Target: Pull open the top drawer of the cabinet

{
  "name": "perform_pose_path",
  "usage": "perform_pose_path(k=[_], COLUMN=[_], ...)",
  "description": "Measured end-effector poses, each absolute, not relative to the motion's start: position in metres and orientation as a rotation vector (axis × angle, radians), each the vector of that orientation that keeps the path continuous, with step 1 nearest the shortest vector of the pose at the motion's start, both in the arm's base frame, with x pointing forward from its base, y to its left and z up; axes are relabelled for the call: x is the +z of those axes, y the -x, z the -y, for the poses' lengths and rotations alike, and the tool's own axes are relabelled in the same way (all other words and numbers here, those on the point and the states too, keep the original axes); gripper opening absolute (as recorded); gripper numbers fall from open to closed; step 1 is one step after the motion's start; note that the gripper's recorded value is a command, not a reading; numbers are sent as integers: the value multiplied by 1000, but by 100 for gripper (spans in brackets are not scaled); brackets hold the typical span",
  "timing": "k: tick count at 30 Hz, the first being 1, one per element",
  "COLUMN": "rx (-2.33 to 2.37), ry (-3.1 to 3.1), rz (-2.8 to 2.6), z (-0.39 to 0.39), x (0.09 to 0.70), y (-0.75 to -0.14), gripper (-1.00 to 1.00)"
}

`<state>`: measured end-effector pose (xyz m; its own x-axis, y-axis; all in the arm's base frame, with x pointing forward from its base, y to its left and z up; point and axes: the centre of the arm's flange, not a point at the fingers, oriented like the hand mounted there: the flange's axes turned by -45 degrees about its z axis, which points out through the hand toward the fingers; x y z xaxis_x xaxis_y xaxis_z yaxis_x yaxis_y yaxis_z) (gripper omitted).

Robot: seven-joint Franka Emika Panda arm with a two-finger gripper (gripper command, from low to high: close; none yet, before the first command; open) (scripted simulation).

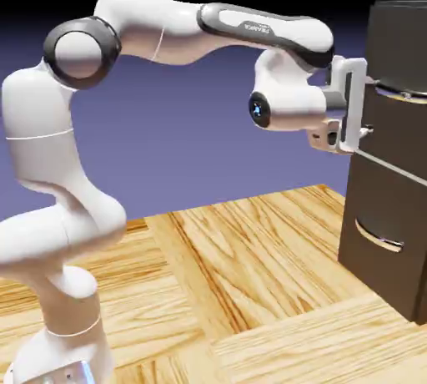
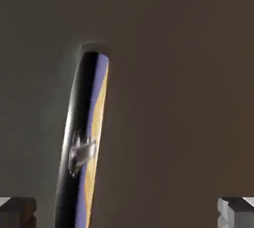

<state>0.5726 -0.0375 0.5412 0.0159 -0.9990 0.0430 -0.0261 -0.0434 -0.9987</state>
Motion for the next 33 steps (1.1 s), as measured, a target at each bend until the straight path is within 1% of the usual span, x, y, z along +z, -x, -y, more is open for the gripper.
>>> perform_pose_path(k=[10,19,20,22,33], rx=[-1234,-1209,-1209,-1209,-1209], ry=[1193,1209,1210,1210,1208], rz=[-1179,-1208,-1209,-1209,-1207], z=[33,36,36,36,36], x=[567,548,547,547,548], y=[-591,-626,-626,-626,-584], gripper=[0,0,-100,-100,-100])
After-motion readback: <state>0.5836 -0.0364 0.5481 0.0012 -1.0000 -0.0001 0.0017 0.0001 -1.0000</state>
